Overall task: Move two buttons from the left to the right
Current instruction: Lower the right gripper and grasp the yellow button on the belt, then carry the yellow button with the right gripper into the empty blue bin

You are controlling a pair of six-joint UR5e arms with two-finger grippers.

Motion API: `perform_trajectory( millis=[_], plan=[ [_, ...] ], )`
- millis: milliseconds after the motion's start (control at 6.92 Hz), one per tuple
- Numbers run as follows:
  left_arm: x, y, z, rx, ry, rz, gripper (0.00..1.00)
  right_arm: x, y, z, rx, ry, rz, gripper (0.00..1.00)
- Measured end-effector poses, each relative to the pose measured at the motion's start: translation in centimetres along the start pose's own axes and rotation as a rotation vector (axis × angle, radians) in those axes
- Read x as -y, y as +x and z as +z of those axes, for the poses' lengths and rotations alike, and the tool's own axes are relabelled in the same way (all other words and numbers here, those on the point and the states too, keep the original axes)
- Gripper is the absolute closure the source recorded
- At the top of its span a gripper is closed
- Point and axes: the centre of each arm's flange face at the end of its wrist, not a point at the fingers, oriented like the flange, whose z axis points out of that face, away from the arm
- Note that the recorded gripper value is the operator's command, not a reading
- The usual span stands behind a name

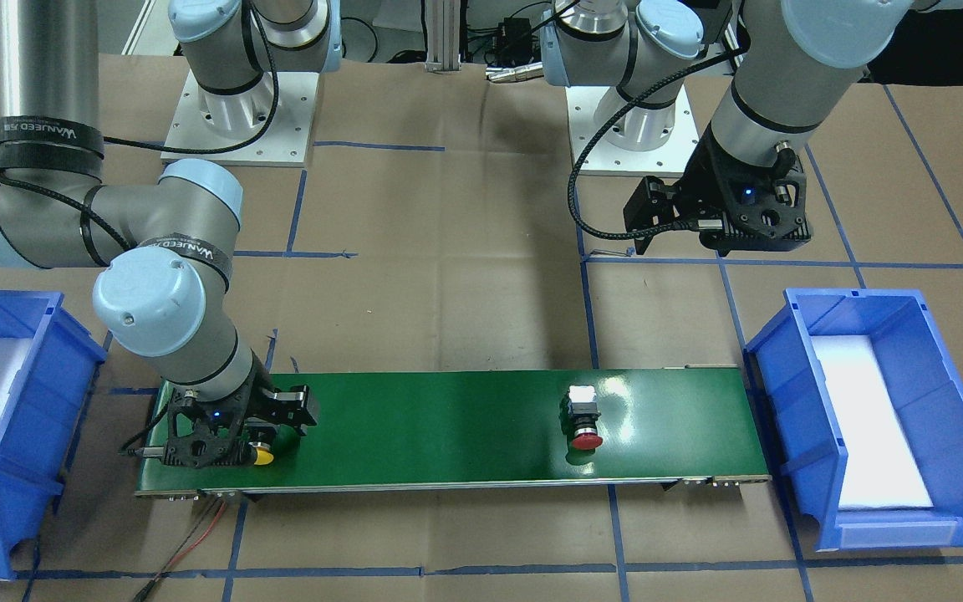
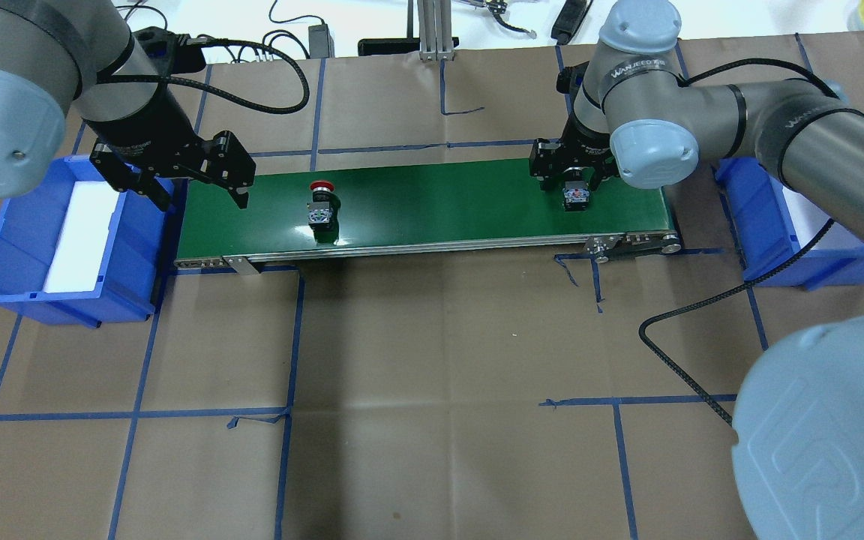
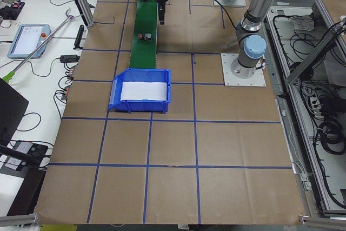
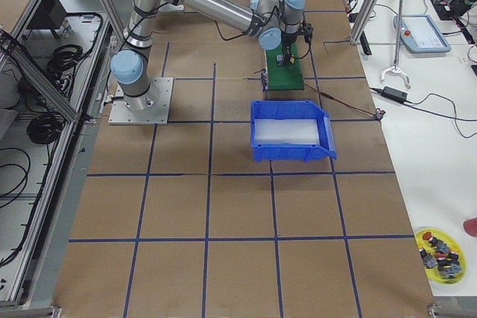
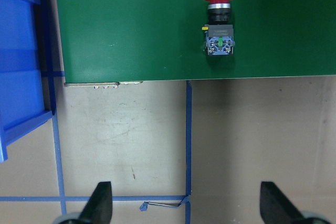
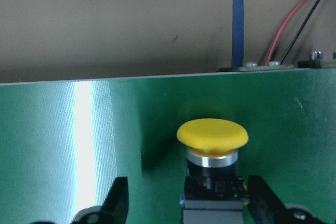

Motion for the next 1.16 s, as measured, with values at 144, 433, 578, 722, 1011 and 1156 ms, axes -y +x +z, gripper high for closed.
perform_trajectory(
  millis=[144, 433, 578, 722, 1011, 1156],
  plan=[
    [0.0, 0.0, 0.0, 0.0, 0.0, 0.0, 0.0, 0.0, 0.1, -0.1, -0.008, -0.001, -0.001, 0.93],
    [0.0, 0.0, 0.0, 0.0, -0.001, 0.0, 0.0, 0.2, 1.1, -2.1, -0.077, 0.015, -0.006, 0.95],
    [0.0, 0.0, 0.0, 0.0, -0.001, 0.0, 0.0, 0.8, 1.9, -5.2, -0.102, 0.028, -0.024, 0.95],
    [0.0, 0.0, 0.0, 0.0, -0.002, 0.0, 0.0, 1.7, 3.6, -8.9, -0.113, 0.039, -0.046, 0.95],
    [0.0, 0.0, 0.1, 0.001, -0.001, 0.0, 0.0, 2.4, 10.1, -14.5, -0.116, 0.026, -0.001, 0.95],
    [0.0, 0.0, 0.1, 0.0, -0.002, 0.0, 0.0, 2.2, 14.8, -16.3, -0.119, 0.023, 0.017, 0.96]
  ],
)
